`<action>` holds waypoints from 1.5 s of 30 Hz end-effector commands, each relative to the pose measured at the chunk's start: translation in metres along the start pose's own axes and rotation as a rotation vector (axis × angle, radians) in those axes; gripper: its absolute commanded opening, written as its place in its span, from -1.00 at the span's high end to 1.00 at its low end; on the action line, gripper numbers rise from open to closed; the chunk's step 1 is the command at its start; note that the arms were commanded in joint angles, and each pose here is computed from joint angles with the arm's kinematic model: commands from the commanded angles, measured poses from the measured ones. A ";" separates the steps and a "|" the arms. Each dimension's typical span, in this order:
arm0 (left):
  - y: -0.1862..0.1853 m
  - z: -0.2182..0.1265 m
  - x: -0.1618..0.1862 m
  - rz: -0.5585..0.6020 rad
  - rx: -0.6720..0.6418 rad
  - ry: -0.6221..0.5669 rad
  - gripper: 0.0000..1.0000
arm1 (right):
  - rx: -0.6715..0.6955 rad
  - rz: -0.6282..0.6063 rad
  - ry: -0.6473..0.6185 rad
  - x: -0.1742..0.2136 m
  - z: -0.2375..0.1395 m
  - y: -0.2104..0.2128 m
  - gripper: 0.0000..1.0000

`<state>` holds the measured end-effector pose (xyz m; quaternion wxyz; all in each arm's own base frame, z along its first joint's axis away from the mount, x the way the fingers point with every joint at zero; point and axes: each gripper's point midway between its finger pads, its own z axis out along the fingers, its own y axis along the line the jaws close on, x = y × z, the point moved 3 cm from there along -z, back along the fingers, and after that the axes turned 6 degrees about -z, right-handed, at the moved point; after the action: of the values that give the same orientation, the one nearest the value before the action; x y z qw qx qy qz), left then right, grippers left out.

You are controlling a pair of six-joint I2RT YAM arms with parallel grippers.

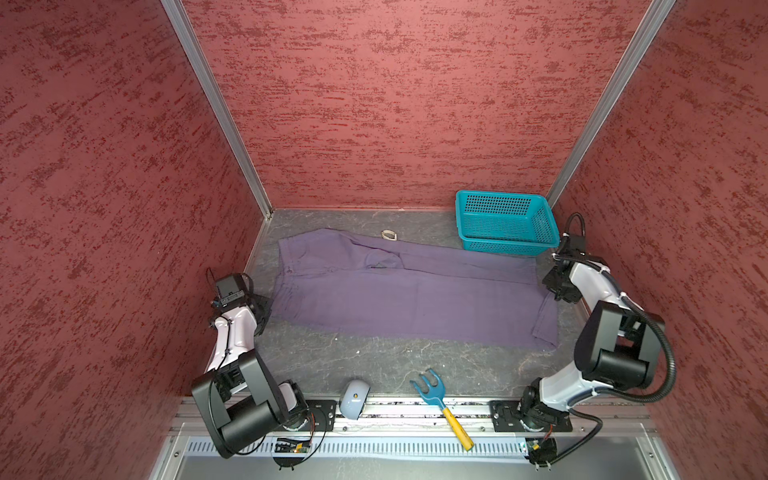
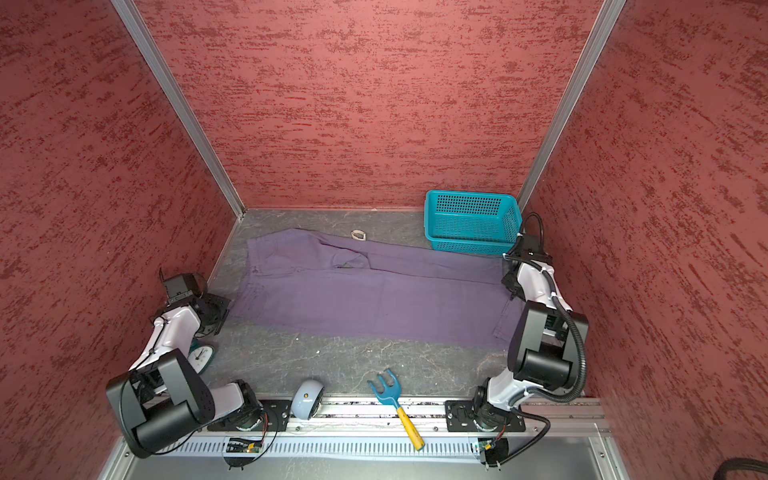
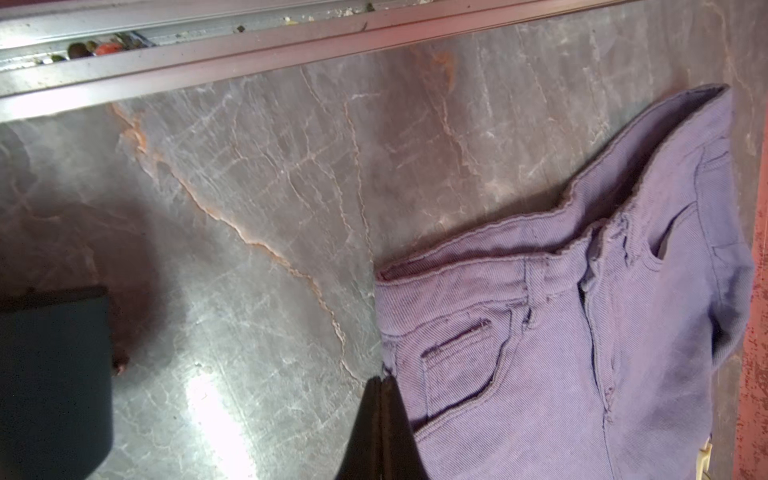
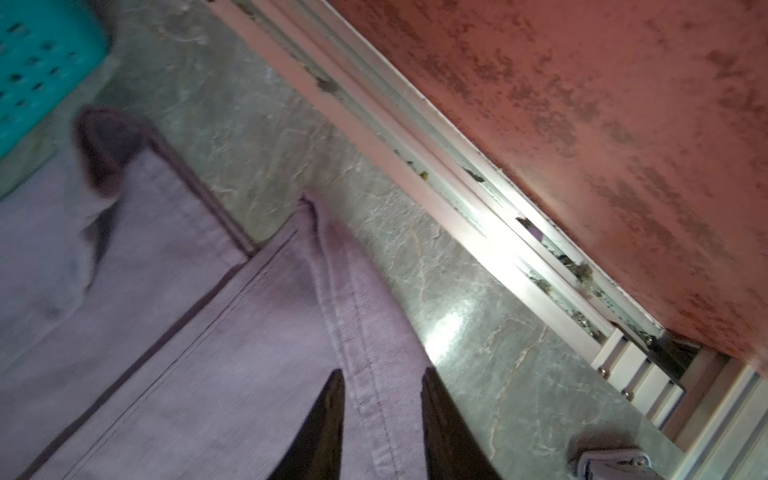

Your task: Fold and stack the trousers

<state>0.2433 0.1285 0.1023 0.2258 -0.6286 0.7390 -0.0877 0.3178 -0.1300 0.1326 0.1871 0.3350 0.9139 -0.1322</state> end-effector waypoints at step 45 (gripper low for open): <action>-0.031 -0.022 0.020 0.142 0.002 0.026 0.17 | -0.550 -1.134 0.172 0.387 -0.088 0.197 0.40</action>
<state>0.2495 0.1057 0.1212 0.2174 -0.5932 0.7707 -0.0829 0.1826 0.2938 0.0461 0.1688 -0.2614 0.9460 0.0909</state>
